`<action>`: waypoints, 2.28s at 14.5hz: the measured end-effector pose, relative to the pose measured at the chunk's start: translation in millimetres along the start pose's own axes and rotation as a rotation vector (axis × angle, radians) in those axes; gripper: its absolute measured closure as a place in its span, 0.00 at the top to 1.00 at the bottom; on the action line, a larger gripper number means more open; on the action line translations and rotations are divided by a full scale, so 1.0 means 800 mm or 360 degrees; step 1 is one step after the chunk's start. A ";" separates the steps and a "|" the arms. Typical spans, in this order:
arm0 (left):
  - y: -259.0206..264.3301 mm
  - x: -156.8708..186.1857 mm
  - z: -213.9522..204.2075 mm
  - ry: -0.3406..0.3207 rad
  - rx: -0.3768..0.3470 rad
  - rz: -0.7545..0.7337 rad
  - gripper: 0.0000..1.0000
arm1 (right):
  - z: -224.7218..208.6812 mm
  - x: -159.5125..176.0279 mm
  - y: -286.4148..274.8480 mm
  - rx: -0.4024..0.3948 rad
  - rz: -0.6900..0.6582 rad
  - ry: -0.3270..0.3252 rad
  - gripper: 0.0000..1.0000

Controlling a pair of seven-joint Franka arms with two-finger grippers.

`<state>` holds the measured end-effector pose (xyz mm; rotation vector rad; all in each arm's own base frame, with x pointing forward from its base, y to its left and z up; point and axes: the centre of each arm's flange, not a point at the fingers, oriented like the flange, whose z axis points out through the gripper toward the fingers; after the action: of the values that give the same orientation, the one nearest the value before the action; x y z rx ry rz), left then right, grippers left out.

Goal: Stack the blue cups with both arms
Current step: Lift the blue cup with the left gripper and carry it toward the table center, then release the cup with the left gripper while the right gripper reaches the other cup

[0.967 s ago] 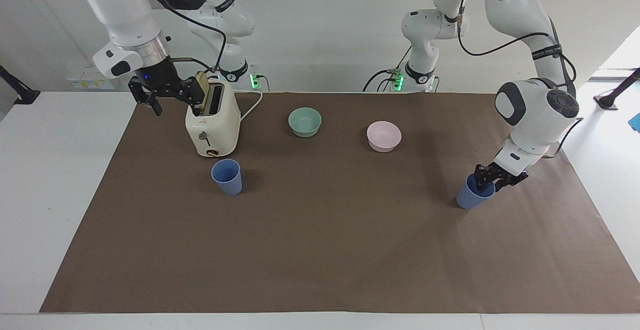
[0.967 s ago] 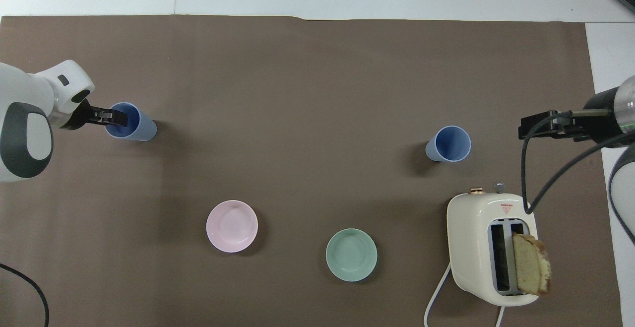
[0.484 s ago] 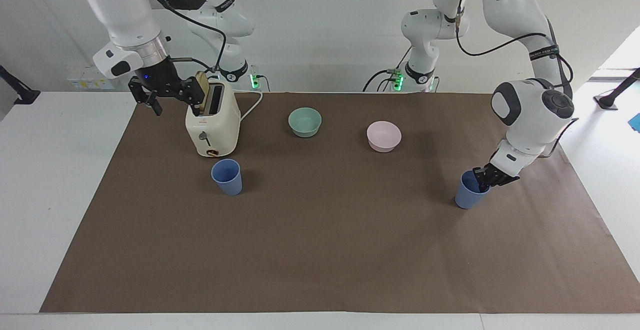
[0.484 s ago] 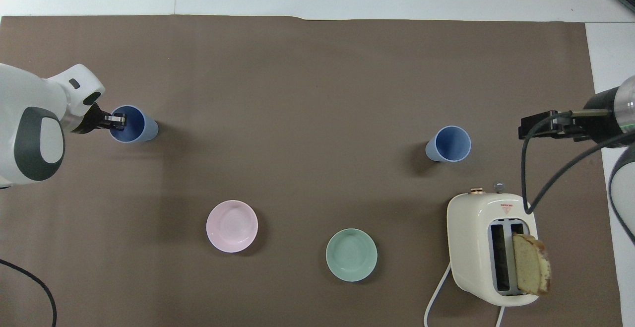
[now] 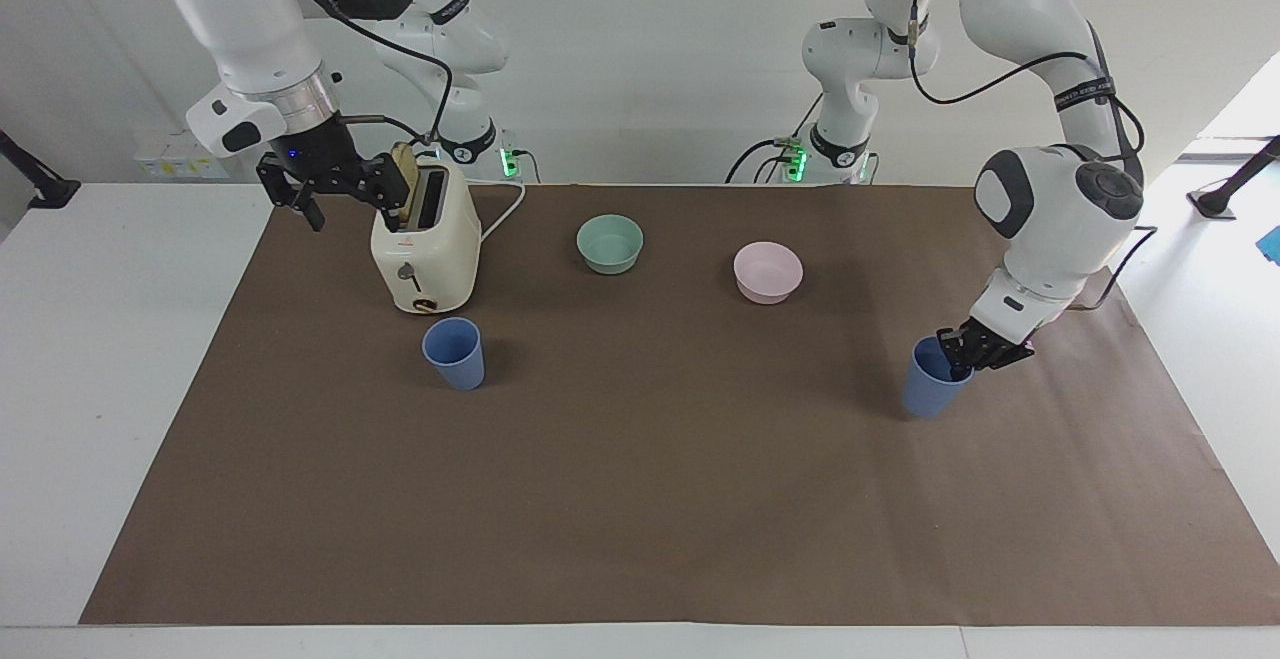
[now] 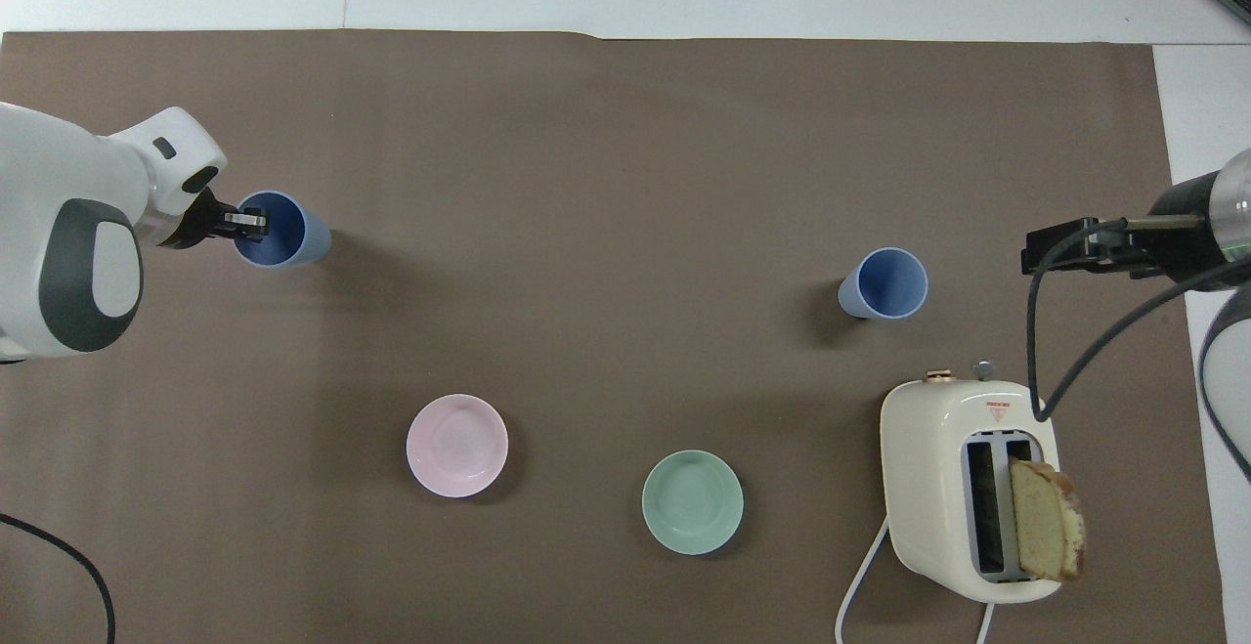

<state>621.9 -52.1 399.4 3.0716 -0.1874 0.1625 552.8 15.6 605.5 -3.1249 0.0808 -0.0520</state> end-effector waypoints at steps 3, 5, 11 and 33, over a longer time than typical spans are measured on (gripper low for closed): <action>0.091 -0.001 0.003 -0.0006 -0.0020 -0.0075 0.03 | 0.000 0.000 0.000 0.0000 0.0000 0.0000 1.00; 0.150 -0.008 0.005 -0.0013 -0.0033 -0.0097 0.03 | 0.000 0.000 0.000 0.0000 0.0000 0.0000 1.00; 0.265 -0.033 0.007 0.0002 -0.0066 -0.0178 0.03 | 0.000 0.000 0.001 0.0000 0.0001 0.0000 1.00; 0.321 -0.054 -0.013 0.0035 -0.0090 -0.0259 1.00 | 0.018 0.002 0.006 -0.0001 0.0014 -0.0008 1.00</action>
<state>546.6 -300.4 419.0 3.0095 0.0579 0.1788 554.8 10.6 590.9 -3.1249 0.0948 -0.0438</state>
